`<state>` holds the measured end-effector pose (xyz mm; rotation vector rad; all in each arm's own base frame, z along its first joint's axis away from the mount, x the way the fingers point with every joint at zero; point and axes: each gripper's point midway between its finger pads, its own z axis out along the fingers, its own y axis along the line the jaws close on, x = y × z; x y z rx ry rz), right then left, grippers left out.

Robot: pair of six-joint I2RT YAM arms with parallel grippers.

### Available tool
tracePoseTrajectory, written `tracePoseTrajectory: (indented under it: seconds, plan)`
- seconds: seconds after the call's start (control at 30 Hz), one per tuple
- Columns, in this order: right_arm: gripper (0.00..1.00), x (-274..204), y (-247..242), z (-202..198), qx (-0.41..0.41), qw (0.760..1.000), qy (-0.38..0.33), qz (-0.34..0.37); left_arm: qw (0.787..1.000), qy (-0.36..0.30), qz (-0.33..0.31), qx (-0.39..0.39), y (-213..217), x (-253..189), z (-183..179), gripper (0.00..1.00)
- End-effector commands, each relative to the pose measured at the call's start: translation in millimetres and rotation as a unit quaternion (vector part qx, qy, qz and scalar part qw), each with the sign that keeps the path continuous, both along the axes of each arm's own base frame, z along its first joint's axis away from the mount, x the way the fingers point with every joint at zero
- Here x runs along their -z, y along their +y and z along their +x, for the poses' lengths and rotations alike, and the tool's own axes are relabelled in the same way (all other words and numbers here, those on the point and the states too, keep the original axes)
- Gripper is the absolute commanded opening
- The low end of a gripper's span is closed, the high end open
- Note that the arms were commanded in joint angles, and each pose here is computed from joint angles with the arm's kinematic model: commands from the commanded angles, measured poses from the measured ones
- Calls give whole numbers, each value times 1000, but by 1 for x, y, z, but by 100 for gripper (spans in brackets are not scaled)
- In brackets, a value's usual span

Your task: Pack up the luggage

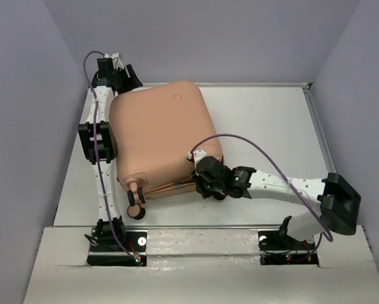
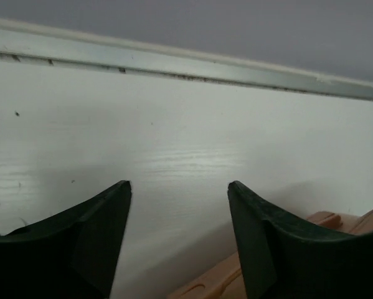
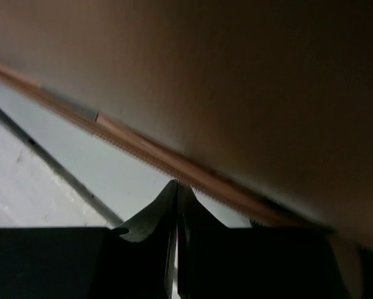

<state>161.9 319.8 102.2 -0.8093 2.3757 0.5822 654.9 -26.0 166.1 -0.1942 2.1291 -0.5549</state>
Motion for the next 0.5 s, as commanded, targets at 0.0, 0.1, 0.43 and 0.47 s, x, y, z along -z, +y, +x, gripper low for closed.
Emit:
tracePoseTrajectory:
  seconds: [0.0, 0.1, 0.43, 0.47]
  plan:
    - [7, -7, 11, 56, 89, 993, -79, 8, 995, 49, -34, 83, -41, 45, -22, 69]
    - [7, -16, 7, 86, 129, 986, -100, 27, 997, 39, -23, 67, -42, 35, -37, 64]
    - [7, -85, 14, 223, 155, 962, -155, 163, 992, 95, -48, -70, -36, 66, -201, 60]
    - [7, -99, 25, 243, 137, 961, -150, 188, 991, 97, -45, -82, -34, 64, -225, 59]
